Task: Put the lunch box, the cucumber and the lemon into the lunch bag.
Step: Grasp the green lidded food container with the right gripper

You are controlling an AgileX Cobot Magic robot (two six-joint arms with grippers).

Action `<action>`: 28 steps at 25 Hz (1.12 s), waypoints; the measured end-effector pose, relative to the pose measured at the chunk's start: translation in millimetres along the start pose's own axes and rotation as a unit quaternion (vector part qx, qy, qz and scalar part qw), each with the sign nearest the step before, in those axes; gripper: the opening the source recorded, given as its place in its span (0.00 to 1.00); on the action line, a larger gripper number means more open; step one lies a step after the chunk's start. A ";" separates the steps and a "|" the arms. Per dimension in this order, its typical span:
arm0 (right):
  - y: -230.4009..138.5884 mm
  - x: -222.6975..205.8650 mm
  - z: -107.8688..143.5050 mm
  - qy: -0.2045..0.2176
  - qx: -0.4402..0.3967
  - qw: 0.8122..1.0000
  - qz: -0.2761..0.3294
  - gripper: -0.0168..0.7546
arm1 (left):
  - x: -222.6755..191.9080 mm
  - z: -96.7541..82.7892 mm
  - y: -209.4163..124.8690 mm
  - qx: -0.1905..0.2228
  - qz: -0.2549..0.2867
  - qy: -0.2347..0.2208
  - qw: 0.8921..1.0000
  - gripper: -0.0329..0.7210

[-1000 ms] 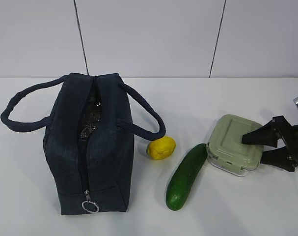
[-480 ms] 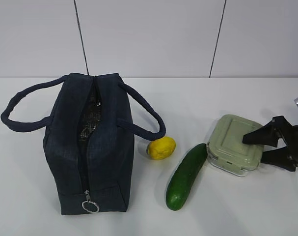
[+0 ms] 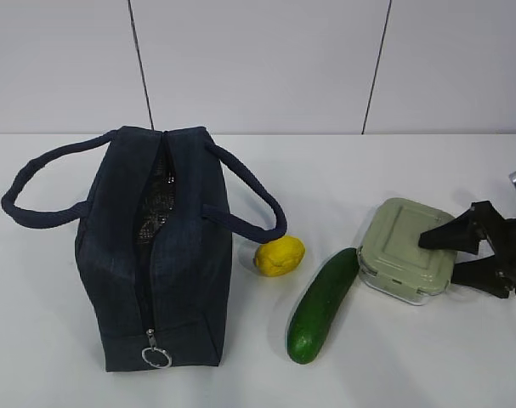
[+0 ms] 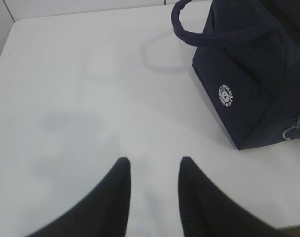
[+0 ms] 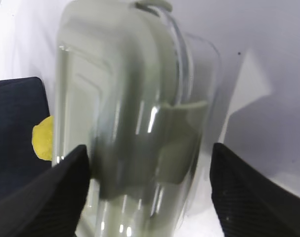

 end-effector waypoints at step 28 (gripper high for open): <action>-5.4 -10.0 4.4 0.055 -0.030 0.998 0.005 0.53 | 0.0 0.0 0.0 0.000 0.000 0.000 1.000 0.35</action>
Point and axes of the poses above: a point on each arm's last joint axis where the gripper is mounted, x pointing back along that axis away from the gripper, z along the wrist's bending axis when the last joint is at zero, y = z × x, the point moved 8 cm from there along -x, pointing out along that axis toward the gripper, and after that the axes turned 9 degrees about x, right-handed, at the moved point
